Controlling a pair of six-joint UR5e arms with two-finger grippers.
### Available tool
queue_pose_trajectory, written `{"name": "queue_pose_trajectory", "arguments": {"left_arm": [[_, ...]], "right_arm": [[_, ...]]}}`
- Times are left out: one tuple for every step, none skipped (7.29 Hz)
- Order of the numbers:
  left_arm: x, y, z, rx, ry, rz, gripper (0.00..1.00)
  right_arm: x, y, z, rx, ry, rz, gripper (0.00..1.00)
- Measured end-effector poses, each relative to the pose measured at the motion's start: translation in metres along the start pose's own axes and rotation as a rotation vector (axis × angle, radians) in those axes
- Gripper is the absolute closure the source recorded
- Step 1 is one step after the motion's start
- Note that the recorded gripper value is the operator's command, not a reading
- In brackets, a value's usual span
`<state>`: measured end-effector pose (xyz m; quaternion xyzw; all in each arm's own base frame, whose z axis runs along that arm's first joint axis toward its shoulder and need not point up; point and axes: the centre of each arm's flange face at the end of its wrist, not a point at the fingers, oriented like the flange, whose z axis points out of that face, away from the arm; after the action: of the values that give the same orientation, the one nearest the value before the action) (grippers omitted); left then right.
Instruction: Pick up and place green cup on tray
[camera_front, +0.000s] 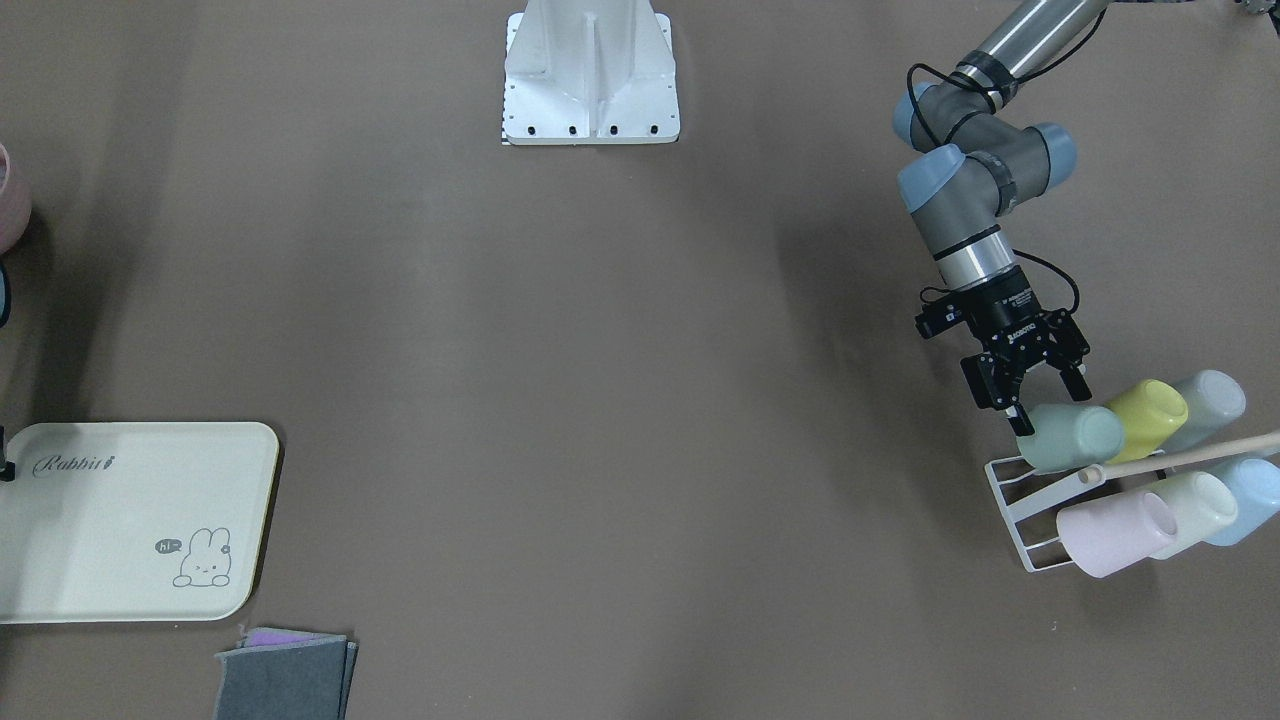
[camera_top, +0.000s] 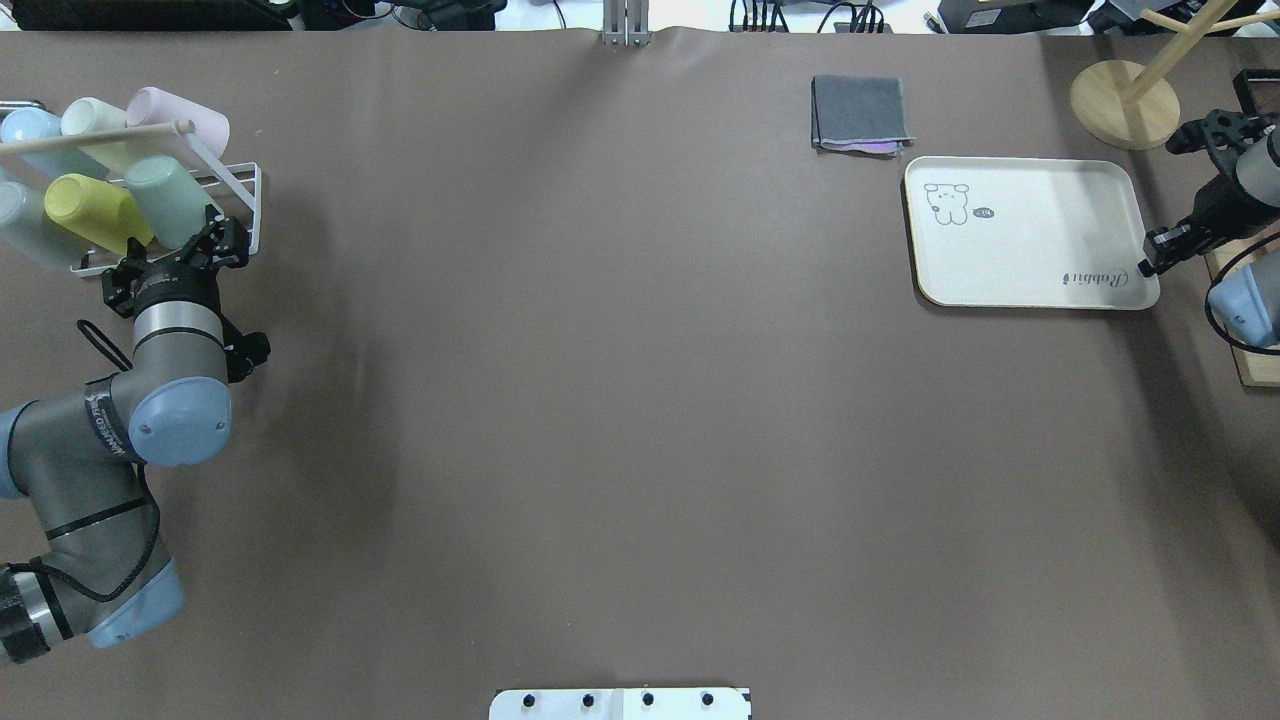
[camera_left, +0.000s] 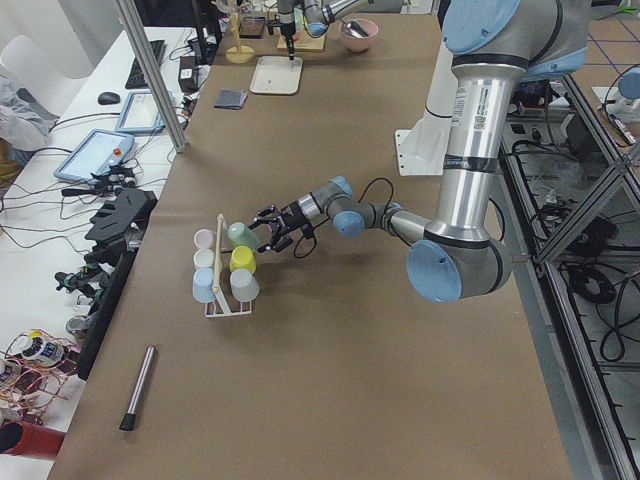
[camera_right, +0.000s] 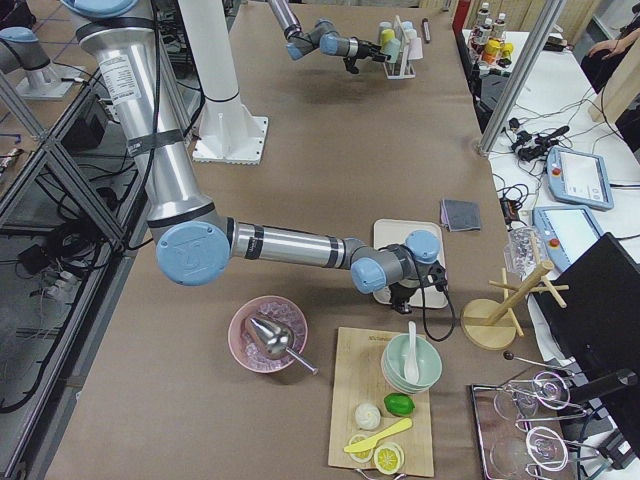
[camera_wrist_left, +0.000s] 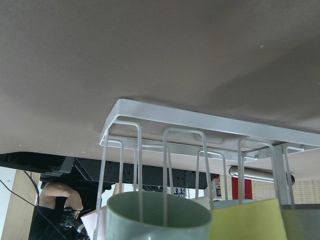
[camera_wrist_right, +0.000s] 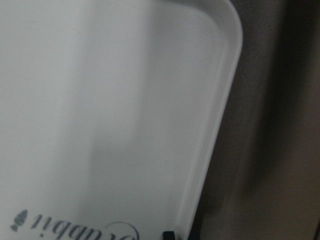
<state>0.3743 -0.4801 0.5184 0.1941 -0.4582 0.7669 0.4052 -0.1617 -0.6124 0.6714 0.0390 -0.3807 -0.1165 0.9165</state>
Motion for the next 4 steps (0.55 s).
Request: {"name": "queue_pose_trajectory", "arguments": {"left_arm": [[-0.003,0.002,0.004,-0.003,-0.005,0.002,0.03],[-0.007,0.004,0.006,-0.006,-0.007,0.002,0.03],[-0.009,0.005,0.008,-0.009,-0.006,0.002,0.03],[-0.012,0.003,0.011,-0.01,-0.003,0.004,0.03]], "right_arm": [[-0.004,-0.003,-0.003,0.016,-0.004,-0.008,1.0],[-0.008,-0.007,-0.008,0.036,-0.01,-0.008,1.0],[-0.013,-0.01,-0.013,0.056,-0.018,-0.008,1.0],[-0.019,-0.013,-0.02,0.075,-0.027,-0.016,1.0]]}}
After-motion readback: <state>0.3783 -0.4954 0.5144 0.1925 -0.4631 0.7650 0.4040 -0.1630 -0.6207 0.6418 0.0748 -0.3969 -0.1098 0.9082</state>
